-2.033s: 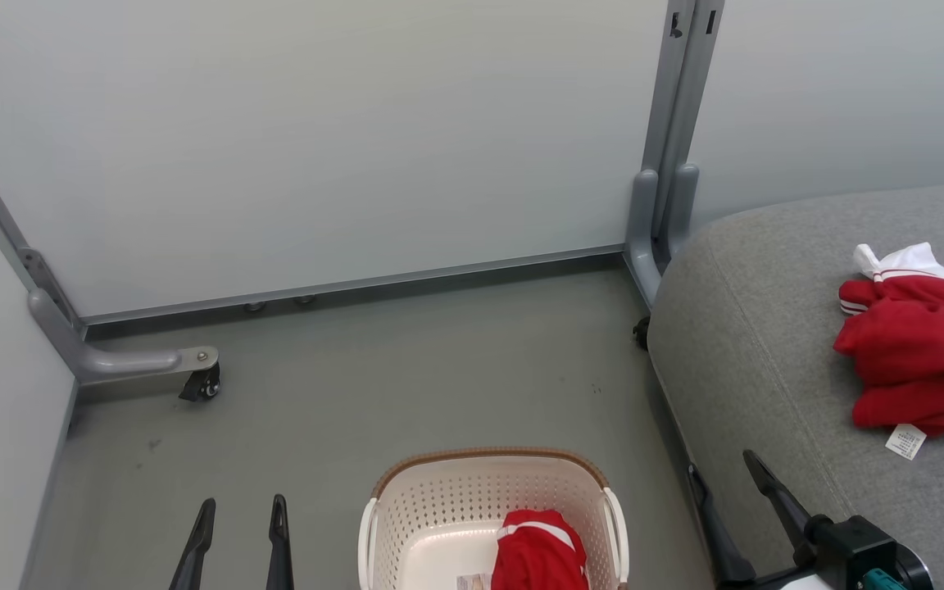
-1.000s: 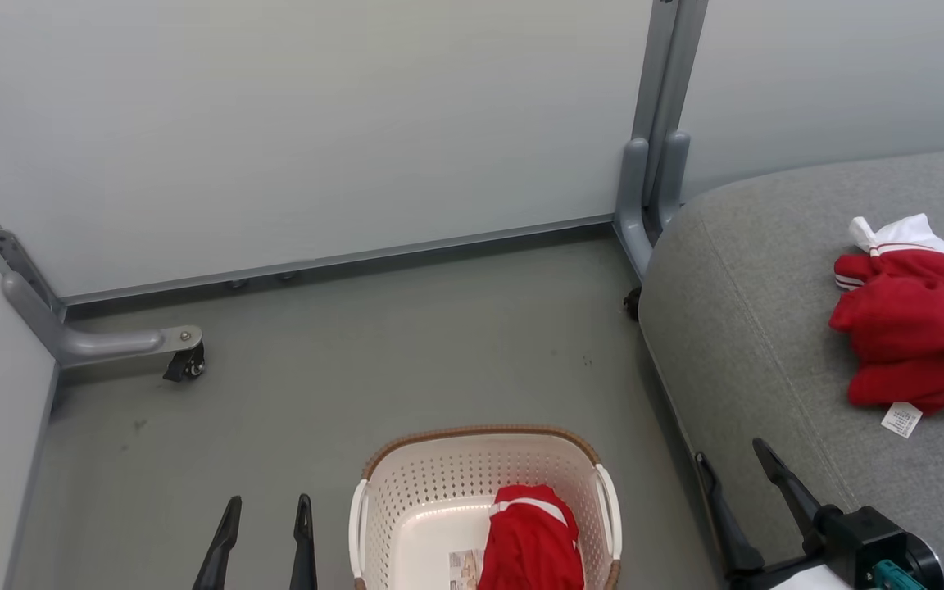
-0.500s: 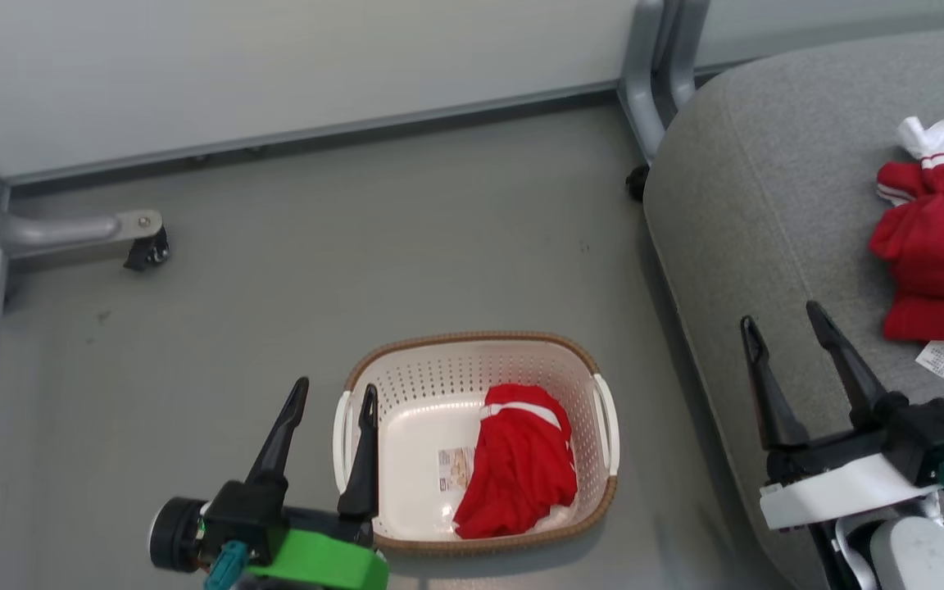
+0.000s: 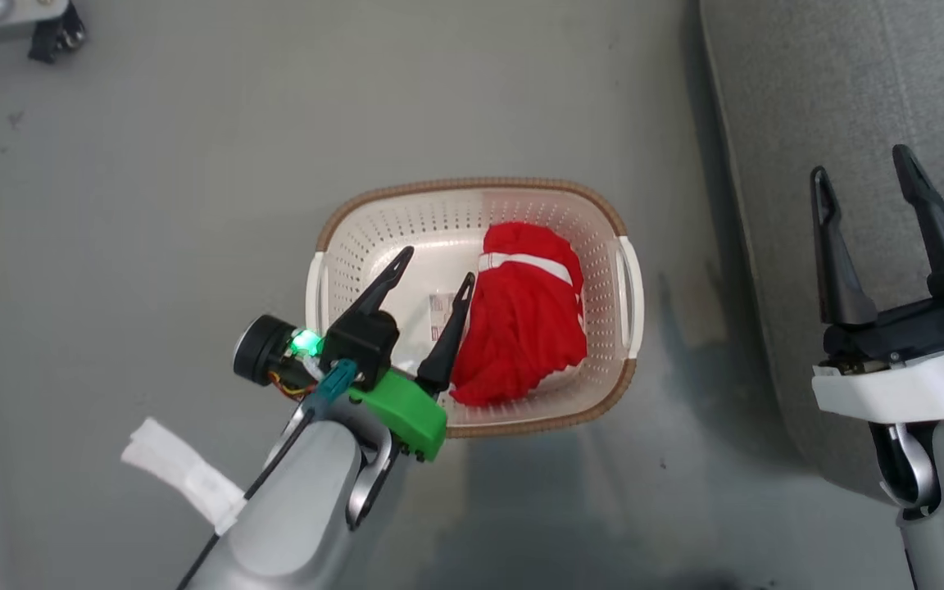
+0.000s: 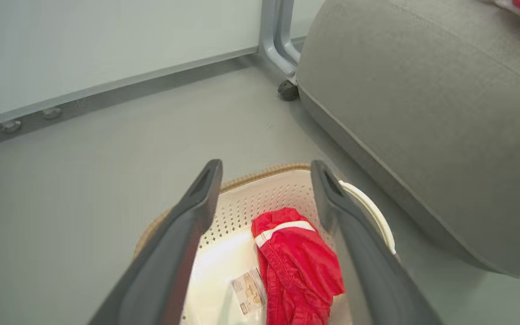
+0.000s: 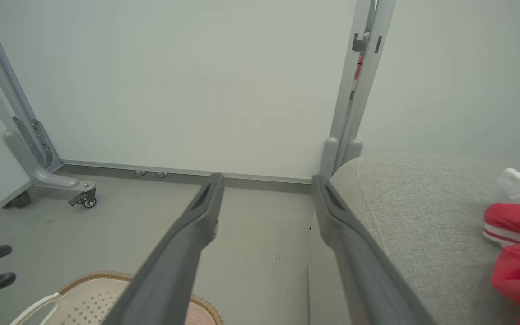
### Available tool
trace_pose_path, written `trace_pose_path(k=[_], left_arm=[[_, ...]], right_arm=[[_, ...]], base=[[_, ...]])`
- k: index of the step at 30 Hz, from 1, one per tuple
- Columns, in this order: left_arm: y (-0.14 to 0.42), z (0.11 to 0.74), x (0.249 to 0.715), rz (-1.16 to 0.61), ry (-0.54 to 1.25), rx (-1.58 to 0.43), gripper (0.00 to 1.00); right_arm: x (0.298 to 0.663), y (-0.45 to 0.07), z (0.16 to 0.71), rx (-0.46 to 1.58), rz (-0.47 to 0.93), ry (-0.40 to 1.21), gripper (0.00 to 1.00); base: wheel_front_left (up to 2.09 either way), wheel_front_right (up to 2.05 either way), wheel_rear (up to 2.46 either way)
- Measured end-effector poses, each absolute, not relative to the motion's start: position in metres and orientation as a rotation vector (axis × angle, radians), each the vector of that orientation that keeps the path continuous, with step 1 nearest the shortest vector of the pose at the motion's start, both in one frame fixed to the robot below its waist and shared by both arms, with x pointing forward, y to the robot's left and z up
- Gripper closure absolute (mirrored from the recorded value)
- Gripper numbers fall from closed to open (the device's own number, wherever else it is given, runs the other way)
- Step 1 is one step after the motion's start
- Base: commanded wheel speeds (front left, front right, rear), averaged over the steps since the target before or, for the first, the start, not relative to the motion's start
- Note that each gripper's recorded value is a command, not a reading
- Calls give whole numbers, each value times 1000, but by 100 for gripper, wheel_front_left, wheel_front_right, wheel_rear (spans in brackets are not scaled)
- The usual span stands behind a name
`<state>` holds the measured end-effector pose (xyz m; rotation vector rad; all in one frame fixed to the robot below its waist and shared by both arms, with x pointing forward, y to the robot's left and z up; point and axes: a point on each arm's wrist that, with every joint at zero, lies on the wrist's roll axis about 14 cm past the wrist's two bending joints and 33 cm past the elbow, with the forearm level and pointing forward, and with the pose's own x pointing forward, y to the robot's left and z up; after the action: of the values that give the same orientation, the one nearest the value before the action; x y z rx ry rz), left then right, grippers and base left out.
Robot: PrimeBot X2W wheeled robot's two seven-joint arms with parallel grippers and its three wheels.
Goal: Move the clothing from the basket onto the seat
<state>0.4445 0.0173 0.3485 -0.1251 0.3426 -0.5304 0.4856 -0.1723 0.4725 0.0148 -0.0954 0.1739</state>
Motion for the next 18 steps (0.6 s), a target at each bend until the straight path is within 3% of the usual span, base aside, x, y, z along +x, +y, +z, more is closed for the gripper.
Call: trace_pose_path(k=[18], left_arm=[[-18, 163, 452, -699, 863, -148, 0]], right_arm=[[525, -158, 365, -27, 239, 40, 0]], base=[[0, 0, 0]])
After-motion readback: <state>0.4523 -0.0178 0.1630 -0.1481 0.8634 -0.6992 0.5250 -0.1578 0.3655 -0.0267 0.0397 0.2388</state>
